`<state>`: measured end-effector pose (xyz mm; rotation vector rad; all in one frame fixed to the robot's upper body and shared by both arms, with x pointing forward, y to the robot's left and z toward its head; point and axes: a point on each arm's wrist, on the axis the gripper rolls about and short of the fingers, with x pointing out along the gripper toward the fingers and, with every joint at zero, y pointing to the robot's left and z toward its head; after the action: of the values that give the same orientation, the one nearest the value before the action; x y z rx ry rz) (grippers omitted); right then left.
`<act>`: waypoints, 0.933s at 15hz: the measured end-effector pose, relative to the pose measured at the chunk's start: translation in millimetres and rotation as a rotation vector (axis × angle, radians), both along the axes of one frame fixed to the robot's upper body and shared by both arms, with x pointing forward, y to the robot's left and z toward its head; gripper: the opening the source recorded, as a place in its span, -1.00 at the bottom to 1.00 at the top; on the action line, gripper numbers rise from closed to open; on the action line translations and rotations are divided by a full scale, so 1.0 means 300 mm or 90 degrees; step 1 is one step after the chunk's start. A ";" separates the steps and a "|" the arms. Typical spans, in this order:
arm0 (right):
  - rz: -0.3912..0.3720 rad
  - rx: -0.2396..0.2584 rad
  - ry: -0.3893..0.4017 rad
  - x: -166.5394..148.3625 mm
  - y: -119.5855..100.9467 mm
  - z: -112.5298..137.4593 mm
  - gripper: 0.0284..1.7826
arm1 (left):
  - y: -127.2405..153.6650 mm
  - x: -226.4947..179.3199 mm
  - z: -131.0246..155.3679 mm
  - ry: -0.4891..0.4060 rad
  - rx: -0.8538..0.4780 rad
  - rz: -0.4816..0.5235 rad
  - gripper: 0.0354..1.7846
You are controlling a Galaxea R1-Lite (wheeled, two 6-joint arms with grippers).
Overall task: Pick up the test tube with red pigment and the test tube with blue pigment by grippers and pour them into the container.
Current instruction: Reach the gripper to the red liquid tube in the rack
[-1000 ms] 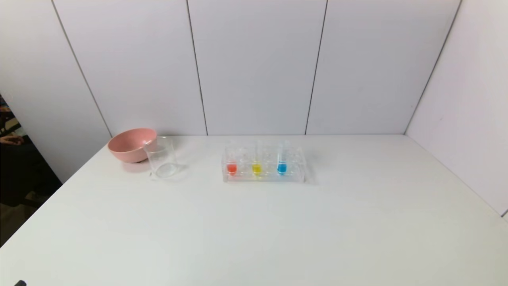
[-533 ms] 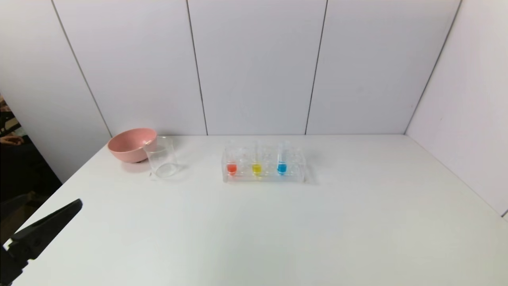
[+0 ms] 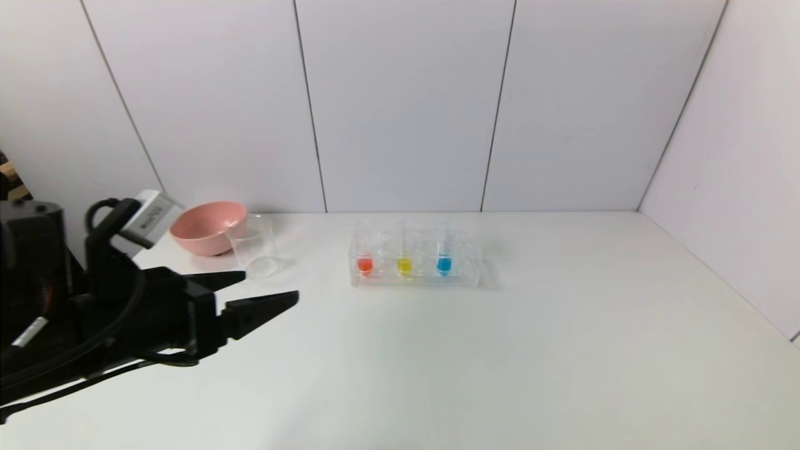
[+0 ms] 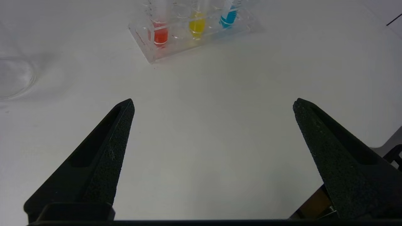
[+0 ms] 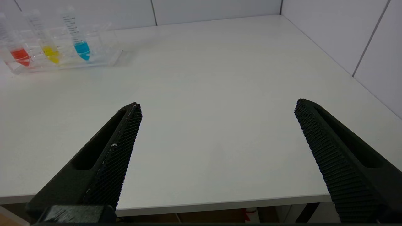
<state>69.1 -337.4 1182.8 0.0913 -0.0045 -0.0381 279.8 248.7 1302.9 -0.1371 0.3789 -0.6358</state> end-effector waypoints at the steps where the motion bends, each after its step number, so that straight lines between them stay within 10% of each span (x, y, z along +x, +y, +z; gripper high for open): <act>1: 0.000 0.000 0.000 0.000 0.000 0.000 0.99 | -0.071 0.032 -0.006 0.011 0.014 0.017 0.98; 9: 0.000 0.000 0.000 0.000 0.000 0.000 0.99 | -0.445 0.326 -0.121 -0.052 0.092 0.351 0.98; 14: 0.000 0.000 0.000 0.000 0.000 0.000 0.99 | -0.505 0.449 -0.220 -0.073 0.087 0.406 0.98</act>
<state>69.1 -337.4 1182.8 0.0917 -0.0045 -0.0381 414.6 97.3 1236.9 -0.0829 0.2461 0.0126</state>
